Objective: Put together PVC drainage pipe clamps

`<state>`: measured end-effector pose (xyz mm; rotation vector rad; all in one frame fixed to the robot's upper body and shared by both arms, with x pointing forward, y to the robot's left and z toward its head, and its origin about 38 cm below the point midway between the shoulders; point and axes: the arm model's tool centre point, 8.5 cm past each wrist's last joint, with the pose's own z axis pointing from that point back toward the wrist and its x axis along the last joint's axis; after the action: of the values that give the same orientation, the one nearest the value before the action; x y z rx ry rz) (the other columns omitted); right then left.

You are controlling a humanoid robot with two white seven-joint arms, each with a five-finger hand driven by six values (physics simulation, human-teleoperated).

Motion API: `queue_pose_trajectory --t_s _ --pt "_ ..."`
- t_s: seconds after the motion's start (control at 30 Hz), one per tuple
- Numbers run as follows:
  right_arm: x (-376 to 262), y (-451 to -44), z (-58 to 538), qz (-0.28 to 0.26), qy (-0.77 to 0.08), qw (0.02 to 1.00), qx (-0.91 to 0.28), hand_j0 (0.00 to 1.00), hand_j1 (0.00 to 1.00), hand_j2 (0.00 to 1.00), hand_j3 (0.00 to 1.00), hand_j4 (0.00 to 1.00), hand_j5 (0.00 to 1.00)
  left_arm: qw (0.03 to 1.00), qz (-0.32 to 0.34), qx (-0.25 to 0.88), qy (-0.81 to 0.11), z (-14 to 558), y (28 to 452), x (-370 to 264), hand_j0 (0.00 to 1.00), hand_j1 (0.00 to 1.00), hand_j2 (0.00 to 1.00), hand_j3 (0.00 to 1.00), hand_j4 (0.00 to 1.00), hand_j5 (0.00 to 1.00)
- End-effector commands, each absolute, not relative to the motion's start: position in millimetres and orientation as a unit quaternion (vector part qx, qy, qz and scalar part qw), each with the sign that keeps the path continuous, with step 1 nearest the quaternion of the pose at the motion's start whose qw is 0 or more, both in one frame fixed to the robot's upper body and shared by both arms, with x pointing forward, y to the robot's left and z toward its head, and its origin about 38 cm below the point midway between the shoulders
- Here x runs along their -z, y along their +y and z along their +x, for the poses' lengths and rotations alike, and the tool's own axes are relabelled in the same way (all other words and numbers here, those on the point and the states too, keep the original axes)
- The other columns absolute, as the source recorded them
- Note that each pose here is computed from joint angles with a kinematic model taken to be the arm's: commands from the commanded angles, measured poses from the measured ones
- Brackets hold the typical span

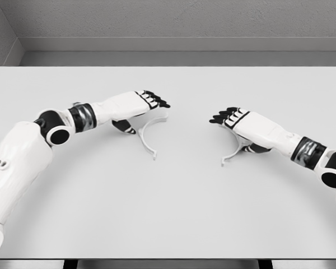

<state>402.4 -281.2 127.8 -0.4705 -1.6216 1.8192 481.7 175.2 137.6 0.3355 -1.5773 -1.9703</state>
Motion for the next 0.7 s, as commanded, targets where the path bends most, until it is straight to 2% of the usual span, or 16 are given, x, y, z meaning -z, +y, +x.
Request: queue_pose_trajectory --t_s 0.0,0.4,0.5,0.67 --pt "-127 -280 402 -0.176 -0.620 0.325 -0.692 1.00 1.00 1.00 1.00 1.00 1.00 0.294 0.118 0.739 -0.595 481 169 -137 1.00 1.00 1.00 1.00 1.00 1.00" --pt "-131 -258 407 -0.164 -0.630 0.307 -0.694 1.00 1.00 1.00 1.00 1.00 1.00 0.287 0.108 0.736 -0.604 478 153 -137 1.00 1.00 1.00 1.00 1.00 1.00" --pt "-133 -259 409 -0.166 -0.630 0.306 -0.694 1.00 1.00 1.00 1.00 1.00 1.00 0.283 0.101 0.733 -0.610 477 143 -137 1.00 1.00 1.00 1.00 1.00 1.00" --pt "-135 -266 410 -0.172 -0.627 0.310 -0.693 1.00 1.00 1.00 1.00 1.00 1.00 0.292 0.106 0.729 -0.610 480 151 -138 1.00 1.00 1.00 1.00 1.00 1.00"
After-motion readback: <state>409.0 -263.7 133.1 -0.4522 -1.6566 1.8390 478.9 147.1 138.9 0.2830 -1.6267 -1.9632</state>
